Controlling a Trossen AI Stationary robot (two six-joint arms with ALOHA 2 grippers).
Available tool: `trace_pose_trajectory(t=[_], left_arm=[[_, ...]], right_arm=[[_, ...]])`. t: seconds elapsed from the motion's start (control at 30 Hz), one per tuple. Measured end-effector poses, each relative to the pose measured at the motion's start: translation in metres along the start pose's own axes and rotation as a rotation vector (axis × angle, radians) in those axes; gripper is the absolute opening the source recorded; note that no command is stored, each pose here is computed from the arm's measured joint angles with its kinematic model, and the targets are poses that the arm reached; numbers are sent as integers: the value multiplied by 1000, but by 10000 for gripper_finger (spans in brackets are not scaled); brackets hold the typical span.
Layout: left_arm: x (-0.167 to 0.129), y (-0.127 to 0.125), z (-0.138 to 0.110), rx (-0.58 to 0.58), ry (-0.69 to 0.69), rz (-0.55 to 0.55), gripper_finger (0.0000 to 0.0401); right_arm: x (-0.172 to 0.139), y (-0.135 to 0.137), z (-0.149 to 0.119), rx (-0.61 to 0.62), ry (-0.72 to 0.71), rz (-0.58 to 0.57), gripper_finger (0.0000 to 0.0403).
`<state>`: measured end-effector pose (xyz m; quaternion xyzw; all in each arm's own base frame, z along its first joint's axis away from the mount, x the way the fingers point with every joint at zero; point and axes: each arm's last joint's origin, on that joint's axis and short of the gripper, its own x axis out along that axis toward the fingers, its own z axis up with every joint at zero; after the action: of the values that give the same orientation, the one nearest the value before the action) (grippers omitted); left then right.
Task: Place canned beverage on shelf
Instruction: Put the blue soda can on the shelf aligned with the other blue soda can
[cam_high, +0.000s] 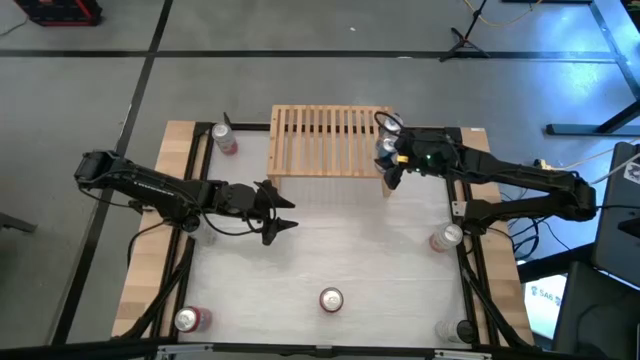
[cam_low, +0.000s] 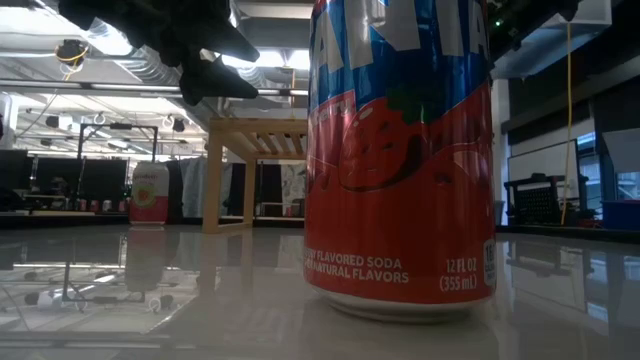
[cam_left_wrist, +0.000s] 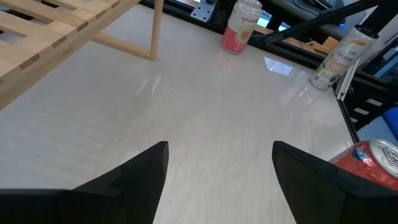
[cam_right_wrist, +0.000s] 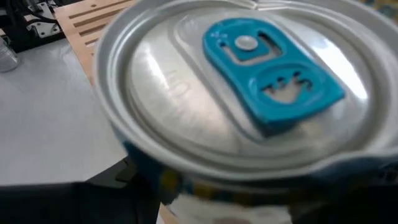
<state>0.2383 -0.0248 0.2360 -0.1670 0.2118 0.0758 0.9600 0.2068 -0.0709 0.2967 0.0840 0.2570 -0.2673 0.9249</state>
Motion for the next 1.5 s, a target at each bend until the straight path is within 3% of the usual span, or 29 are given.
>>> trace_pose_trajectory(t=[0.6,1.0,1.5], left_arm=[[0,-1,0,-28,9,-21,279],[0,-1,-1,-48,18,-38,279],[0,-1,-1,-51,18,-38,279]], right_arm=[[0,1,0,20,3,24,255],[1,0,-5,21,51,23,330],[-28,1,37,0,-37,34,326]])
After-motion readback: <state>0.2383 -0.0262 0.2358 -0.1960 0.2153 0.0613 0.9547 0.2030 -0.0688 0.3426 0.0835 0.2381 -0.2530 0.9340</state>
